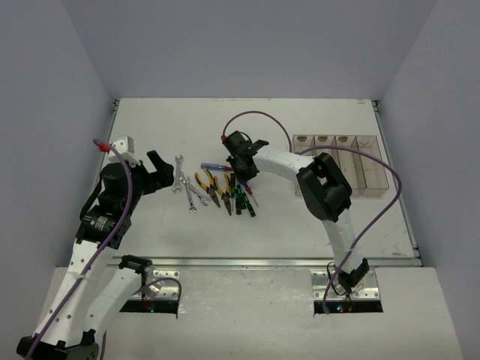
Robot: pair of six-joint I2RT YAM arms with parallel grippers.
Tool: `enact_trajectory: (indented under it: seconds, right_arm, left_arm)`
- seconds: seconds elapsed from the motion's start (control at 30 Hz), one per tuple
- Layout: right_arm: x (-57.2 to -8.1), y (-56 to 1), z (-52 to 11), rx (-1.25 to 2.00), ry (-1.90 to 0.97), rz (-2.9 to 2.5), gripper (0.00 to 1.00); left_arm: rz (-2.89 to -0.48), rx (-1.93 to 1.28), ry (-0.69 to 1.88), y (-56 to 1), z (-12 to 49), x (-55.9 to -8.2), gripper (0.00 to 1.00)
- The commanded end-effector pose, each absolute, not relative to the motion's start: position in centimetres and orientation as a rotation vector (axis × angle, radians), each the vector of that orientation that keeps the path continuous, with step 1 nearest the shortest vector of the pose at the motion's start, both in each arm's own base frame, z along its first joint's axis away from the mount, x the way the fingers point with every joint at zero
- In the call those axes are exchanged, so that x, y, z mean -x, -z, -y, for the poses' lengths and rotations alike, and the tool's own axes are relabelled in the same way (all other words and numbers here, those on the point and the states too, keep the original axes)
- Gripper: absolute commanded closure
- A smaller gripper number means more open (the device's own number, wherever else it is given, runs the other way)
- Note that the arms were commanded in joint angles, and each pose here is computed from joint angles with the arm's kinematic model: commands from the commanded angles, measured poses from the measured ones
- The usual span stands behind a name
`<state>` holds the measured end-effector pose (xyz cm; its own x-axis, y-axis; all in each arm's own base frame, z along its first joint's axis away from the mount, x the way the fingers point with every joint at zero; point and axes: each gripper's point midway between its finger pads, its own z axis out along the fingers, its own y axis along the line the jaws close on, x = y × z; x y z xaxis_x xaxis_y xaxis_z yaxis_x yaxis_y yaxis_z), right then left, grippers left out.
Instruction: Sort the tools into containers
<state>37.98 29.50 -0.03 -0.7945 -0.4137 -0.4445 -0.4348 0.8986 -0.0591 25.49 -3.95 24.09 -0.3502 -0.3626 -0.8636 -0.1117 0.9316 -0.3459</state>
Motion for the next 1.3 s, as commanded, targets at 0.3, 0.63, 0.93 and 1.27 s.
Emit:
enact_trajectory:
  seconds: [0.3, 0.63, 0.93, 1.27]
  right_arm:
    - [-39.4, -11.5, -22.3, 0.417, -0.025, -2.433, 0.96]
    - [-43.2, -10.8, -9.0, 0.111, 0.149, -2.501, 0.94]
    - [-45.3, -10.7, -7.8, 0.086, 0.182, -2.535, 0.3]
    - [-41.4, -11.4, -29.7, 1.09, -0.257, -2.139, 0.35]
  left_arm:
    - [-1.87, 0.339, 0.281, -25.3, 4.0, -25.9, 0.0]
    - [-1.875, 0.338, 0.283, -25.2, 4.1, -26.0, 0.0]
    - [-1.89, 0.346, 0.266, -24.8, 3.9, -26.2, 0.0]
    - [-1.915, 0.376, 0.237, -24.1, 3.5, -26.5, 0.0]
